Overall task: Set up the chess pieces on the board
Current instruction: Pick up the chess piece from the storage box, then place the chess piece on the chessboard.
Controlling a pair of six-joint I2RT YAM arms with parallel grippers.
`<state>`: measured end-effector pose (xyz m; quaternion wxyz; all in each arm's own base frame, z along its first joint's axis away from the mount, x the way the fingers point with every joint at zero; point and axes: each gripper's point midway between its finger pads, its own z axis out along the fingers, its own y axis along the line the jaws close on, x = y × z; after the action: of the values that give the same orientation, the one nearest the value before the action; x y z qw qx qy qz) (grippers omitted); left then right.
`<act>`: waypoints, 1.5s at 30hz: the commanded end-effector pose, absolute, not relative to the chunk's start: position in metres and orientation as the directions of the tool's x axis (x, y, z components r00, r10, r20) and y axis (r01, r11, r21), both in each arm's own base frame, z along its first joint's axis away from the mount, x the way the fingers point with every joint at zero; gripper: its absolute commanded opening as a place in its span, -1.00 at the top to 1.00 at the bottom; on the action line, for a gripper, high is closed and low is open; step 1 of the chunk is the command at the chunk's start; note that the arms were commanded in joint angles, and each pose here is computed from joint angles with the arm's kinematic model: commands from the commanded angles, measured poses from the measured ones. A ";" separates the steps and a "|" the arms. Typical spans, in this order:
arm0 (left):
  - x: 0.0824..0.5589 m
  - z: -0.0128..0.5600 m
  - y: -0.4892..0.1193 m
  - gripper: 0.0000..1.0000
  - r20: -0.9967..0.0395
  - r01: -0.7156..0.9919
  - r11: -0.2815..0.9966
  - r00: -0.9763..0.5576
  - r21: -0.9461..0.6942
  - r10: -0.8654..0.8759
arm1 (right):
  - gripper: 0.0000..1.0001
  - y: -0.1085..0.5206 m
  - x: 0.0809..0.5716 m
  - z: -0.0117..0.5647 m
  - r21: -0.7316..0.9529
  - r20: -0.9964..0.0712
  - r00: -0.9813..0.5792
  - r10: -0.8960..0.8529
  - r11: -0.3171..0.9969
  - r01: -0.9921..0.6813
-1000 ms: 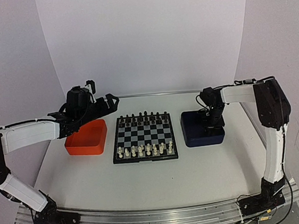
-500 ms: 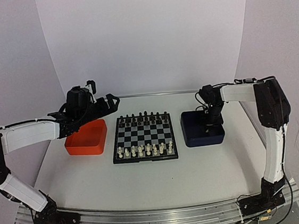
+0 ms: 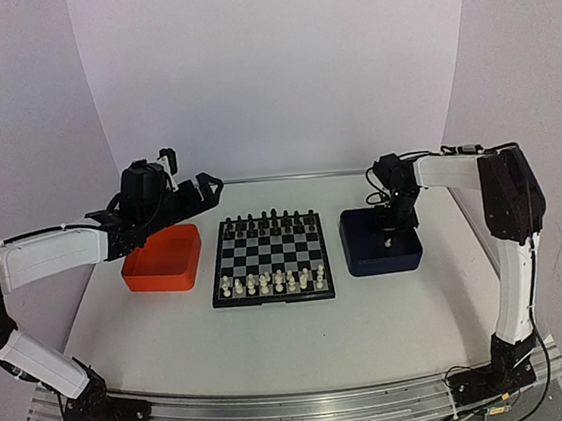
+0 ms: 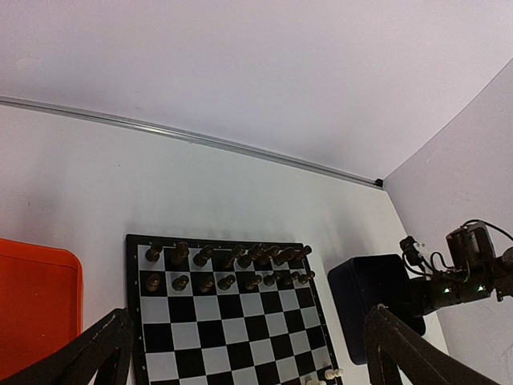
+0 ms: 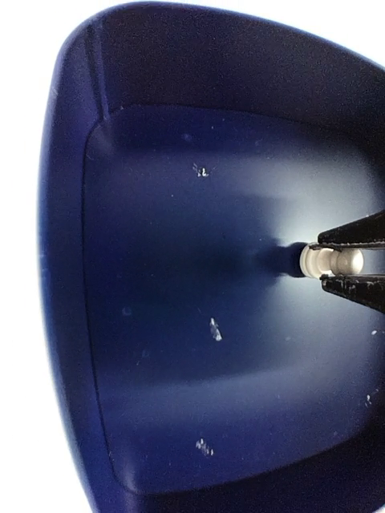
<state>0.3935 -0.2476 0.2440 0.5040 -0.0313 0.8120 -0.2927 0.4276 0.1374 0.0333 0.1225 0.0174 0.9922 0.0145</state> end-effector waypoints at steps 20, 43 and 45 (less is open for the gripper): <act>0.378 0.246 -0.222 -0.99 -0.807 0.190 0.843 -0.452 -0.503 -0.380 | 1.00 0.438 0.365 0.180 0.129 -0.628 -0.522 -0.578 0.584 -0.801; 0.373 0.246 -0.219 -0.99 -0.826 0.211 0.859 -0.451 -0.466 -0.338 | 1.00 0.519 0.350 0.079 0.086 -0.567 -0.423 -0.707 0.459 -0.884; 0.373 0.246 -0.219 -0.99 -0.828 0.212 0.860 -0.450 -0.464 -0.335 | 1.00 0.521 0.348 0.074 0.094 -0.563 -0.425 -0.709 0.456 -0.885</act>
<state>0.3742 -0.2234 0.2249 0.5012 -0.0428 0.8238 -0.2614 0.3471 0.5138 0.0795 0.2261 -0.4781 0.8266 0.1926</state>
